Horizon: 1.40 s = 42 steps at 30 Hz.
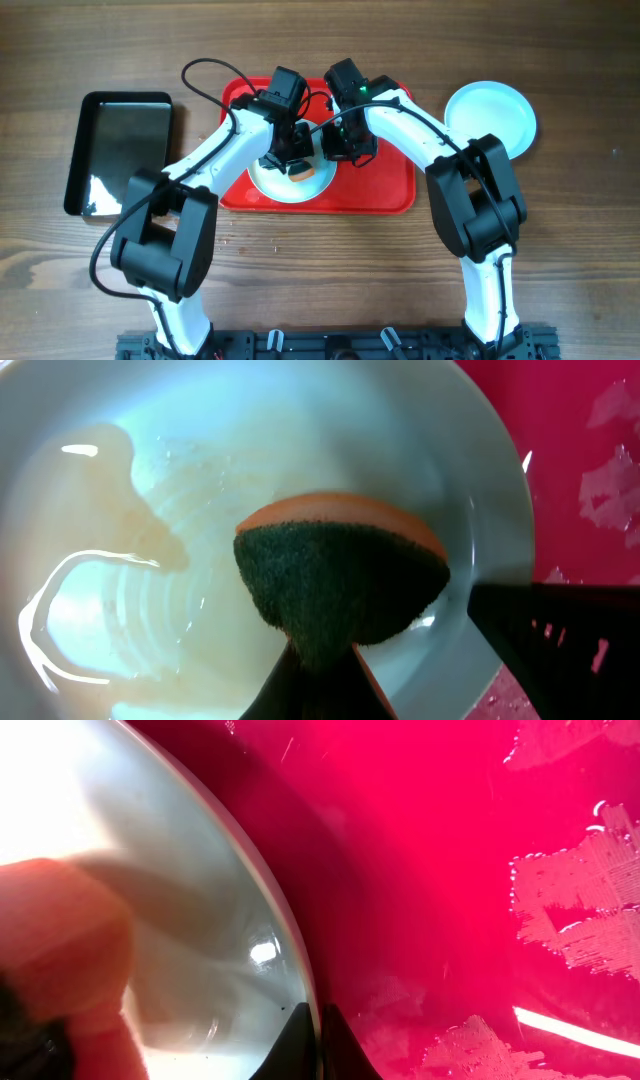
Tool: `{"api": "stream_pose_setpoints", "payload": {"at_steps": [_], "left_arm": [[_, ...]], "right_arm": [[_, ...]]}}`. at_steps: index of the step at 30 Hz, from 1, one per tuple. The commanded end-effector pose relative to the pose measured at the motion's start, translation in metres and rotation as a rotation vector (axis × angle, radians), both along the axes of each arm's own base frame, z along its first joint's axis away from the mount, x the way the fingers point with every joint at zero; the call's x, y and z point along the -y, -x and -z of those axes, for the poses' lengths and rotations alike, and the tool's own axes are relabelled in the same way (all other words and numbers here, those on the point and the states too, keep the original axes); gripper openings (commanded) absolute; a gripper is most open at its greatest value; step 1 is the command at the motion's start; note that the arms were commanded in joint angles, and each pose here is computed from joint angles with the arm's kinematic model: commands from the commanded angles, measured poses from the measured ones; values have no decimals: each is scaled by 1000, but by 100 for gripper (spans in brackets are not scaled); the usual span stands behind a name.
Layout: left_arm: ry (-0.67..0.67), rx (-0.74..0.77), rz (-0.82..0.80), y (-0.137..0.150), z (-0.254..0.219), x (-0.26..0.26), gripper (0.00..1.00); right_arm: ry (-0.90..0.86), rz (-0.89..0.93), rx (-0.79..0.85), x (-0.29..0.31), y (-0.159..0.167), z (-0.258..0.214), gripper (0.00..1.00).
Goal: Clean dirty plates on tray and stack at the side
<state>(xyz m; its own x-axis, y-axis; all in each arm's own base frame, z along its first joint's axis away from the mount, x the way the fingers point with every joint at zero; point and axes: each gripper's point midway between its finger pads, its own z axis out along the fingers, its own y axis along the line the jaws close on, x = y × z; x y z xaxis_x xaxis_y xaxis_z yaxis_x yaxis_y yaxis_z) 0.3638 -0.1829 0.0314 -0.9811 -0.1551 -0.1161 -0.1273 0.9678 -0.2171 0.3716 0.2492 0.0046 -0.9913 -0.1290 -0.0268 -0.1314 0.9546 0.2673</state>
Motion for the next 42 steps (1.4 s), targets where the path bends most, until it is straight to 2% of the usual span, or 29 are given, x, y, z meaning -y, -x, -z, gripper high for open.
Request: {"api": "stream_pose_setpoints", "payload": {"at_steps": [1,4,6,9,13,19,21,24,26,28,31,34,37,42], "left_arm": [[6,-34,-1,2,19,5,4],[-48,-34,0,1,29,-4,4],[-169,-4,-22,-5,36,-25,4],[-260,9,13,-7,38,-44,4],[-457,27,-24,-12,33,-91,4],[-529,46,-77,-28,23,-136,4],[-525,114,-109,-44,0,-138,4],[-440,320,-207,-75,-80,-129,4],[-401,415,-238,-81,-121,-128,4],[-356,479,-263,-73,-157,-129,4],[-224,383,-194,-57,-143,-106,4],[-112,295,-139,-49,-120,-83,4],[-111,238,-127,-49,-97,-80,4],[-120,209,-125,-50,-85,-79,4]], "right_arm": [[50,-1,-27,9,8,14,4],[52,-1,-29,10,8,14,4],[52,-2,-29,10,8,14,4],[54,-7,-31,10,9,14,4],[64,-8,-40,14,11,15,4],[71,6,-45,20,9,15,4],[85,8,-35,22,7,15,4],[124,12,-32,29,7,17,4],[124,13,-30,30,7,17,4],[170,47,-8,38,0,15,4],[209,69,34,50,-17,-3,4],[279,79,117,69,-39,-42,4],[380,72,258,91,-62,-111,4],[707,-6,509,138,-80,-202,4]]}}
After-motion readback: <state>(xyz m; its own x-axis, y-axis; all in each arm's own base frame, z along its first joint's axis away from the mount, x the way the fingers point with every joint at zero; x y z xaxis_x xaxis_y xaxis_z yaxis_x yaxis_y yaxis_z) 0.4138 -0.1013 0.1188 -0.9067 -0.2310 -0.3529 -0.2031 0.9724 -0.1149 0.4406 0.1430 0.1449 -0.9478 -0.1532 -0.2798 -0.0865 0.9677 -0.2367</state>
